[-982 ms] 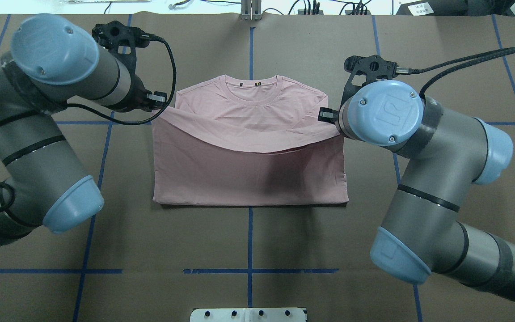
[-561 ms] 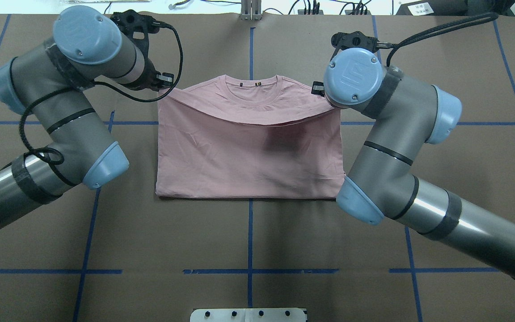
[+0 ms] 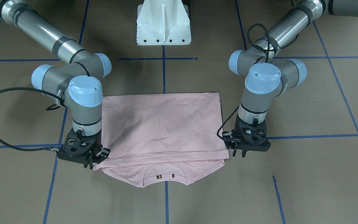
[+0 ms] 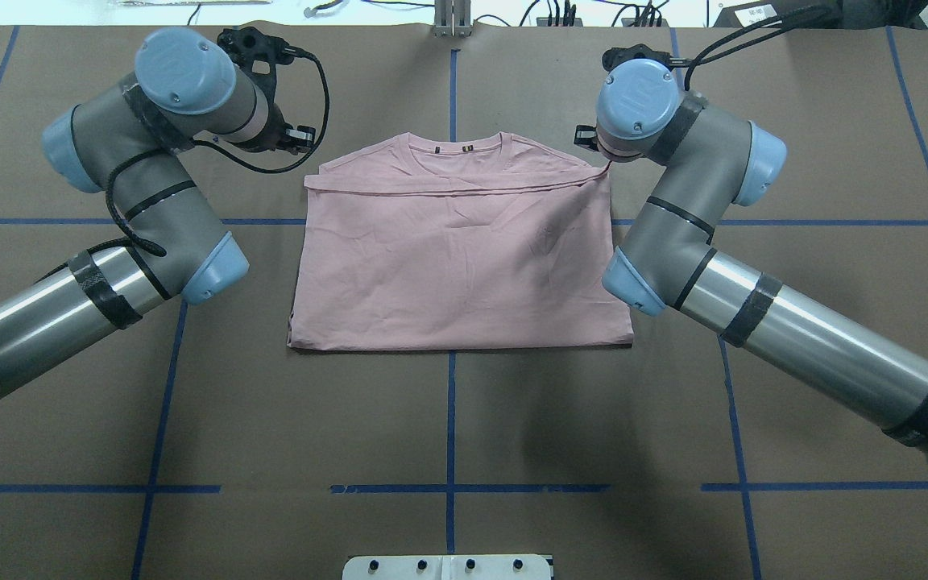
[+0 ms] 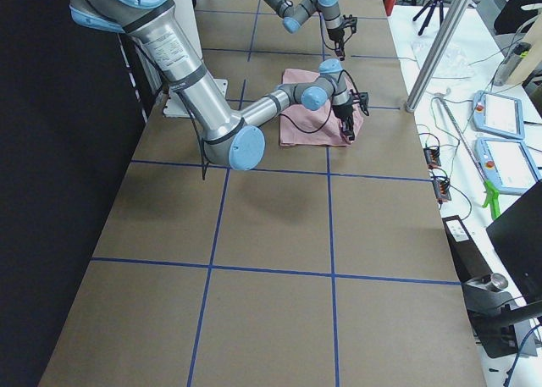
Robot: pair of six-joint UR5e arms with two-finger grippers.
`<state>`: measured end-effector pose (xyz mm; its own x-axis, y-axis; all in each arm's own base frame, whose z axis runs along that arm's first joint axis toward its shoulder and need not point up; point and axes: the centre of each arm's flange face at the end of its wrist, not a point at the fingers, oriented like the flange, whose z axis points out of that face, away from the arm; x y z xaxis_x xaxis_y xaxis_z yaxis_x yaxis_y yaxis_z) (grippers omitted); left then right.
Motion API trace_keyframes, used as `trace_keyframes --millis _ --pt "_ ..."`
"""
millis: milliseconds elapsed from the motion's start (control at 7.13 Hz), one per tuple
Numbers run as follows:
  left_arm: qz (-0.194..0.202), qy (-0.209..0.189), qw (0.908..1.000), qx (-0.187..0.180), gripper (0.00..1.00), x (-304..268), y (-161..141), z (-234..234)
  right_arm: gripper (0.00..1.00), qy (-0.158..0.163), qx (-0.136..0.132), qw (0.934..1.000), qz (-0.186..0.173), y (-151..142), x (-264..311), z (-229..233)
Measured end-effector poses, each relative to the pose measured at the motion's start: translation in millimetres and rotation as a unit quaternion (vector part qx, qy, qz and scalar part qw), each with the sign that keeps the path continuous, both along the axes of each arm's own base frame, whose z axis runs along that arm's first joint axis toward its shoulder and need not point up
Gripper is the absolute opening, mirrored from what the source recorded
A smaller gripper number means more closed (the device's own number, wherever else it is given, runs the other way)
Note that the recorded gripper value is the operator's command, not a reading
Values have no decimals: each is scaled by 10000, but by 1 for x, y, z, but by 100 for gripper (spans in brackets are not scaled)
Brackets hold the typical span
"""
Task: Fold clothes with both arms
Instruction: 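Release the hem with both grippers and raise them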
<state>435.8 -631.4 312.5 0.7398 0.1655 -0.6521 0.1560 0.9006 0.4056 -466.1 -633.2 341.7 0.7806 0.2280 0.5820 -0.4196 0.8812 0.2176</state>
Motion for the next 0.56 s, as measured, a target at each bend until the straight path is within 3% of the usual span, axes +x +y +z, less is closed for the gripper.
trace_keyframes --millis 281,561 --pt "151 -19 9994 306 100 -18 4 -2 100 -50 39 9996 -261 -4 4 0" --pt "217 223 9985 441 100 -39 54 -1 100 -227 184 9975 -638 11 17 -9"
